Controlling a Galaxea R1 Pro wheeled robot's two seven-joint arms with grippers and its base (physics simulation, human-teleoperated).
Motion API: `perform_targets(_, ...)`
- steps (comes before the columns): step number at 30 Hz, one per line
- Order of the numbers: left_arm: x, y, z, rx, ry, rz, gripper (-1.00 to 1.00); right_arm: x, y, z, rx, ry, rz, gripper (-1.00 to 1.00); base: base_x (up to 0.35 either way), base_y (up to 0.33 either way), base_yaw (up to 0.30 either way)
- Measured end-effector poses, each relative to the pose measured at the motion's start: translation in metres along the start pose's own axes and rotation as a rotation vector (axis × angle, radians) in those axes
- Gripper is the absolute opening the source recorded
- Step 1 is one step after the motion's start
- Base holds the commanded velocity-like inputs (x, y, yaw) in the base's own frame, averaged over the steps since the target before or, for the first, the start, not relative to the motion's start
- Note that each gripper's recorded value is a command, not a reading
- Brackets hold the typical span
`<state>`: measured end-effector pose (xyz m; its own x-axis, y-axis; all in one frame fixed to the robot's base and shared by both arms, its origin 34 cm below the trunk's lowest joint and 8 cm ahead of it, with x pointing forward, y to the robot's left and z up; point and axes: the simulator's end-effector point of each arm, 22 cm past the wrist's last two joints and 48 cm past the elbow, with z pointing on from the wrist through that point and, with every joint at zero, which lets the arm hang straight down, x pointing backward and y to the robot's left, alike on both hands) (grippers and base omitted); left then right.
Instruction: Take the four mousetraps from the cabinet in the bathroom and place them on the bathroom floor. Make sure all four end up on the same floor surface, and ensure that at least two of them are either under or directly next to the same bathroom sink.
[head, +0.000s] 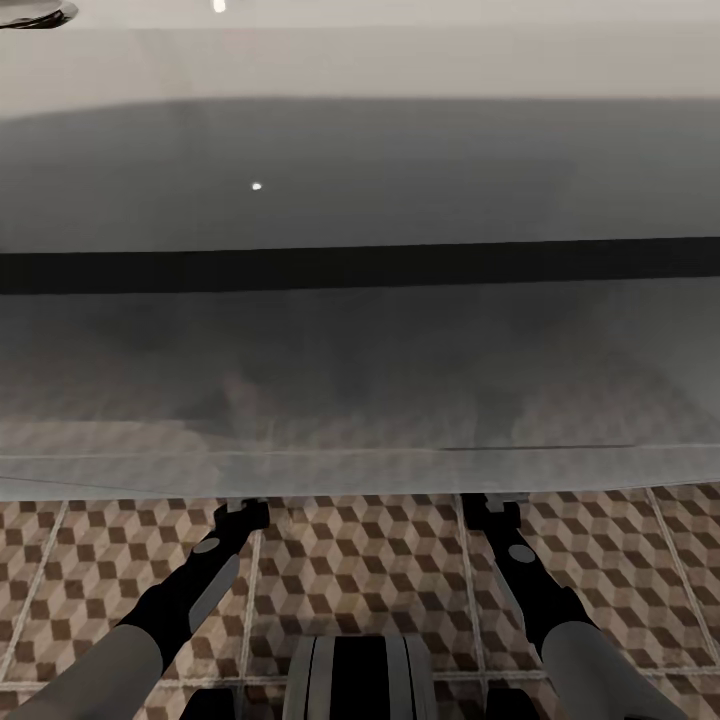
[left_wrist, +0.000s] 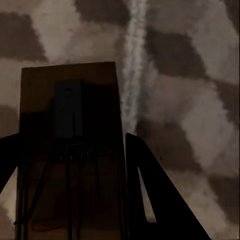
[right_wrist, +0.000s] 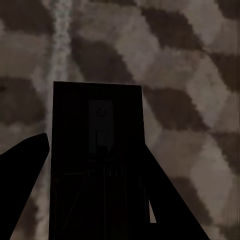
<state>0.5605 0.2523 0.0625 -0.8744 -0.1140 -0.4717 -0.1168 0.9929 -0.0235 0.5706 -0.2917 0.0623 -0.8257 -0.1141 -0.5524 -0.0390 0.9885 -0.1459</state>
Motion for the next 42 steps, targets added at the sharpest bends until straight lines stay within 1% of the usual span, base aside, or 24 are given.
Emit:
perform_targets(4, -0.015, -0.001, -0.001, 0.003, -0.072, -0.011, -1.0, -0.001, 0.0, 0.0, 0.001, -0.002, 0.001, -1.0, 0.0, 0.0, 0.0)
perform_targets(6, -0.017, 0.001, -0.001, -0.001, -0.093, -0.015, -1.0, -0.001, 0.0, 0.0, 0.0, -0.003, 0.002, -1.0, 0.0, 0.0, 0.0)
perform_targets(9, -0.014, 0.007, -0.001, -0.014, -0.107, -0.016, -1.0, -0.001, 0.0, 0.0, -0.001, -0.003, 0.001, -1.0, 0.0, 0.0, 0.0)
perform_targets(17, -0.014, 0.012, -0.001, -0.022, -0.12, -0.019, -1.0, -0.001, -0.001, 0.0, 0.0, -0.004, 0.003, -1.0, 0.0, 0.0, 0.0)
perform_targets(26, -0.021, 0.014, -0.002, -0.025, -0.156, -0.026, -1.0, -0.002, 0.0, 0.0, -0.004, -0.007, 0.003, -1.0, 0.0, 0.0, 0.0)
perform_targets(36, -0.019, 0.016, -0.001, -0.029, -0.152, -0.023, -1.0, -0.011, -0.002, 0.001, 0.0, -0.024, 0.005, -1.0, 0.0, 0.0, 0.0)
perform_targets(42, -0.018, 0.015, -0.001, -0.029, -0.145, -0.023, -1.0, -0.033, -0.004, 0.01, 0.005, -0.044, 0.014, -1.0, 0.0, 0.0, 0.0)
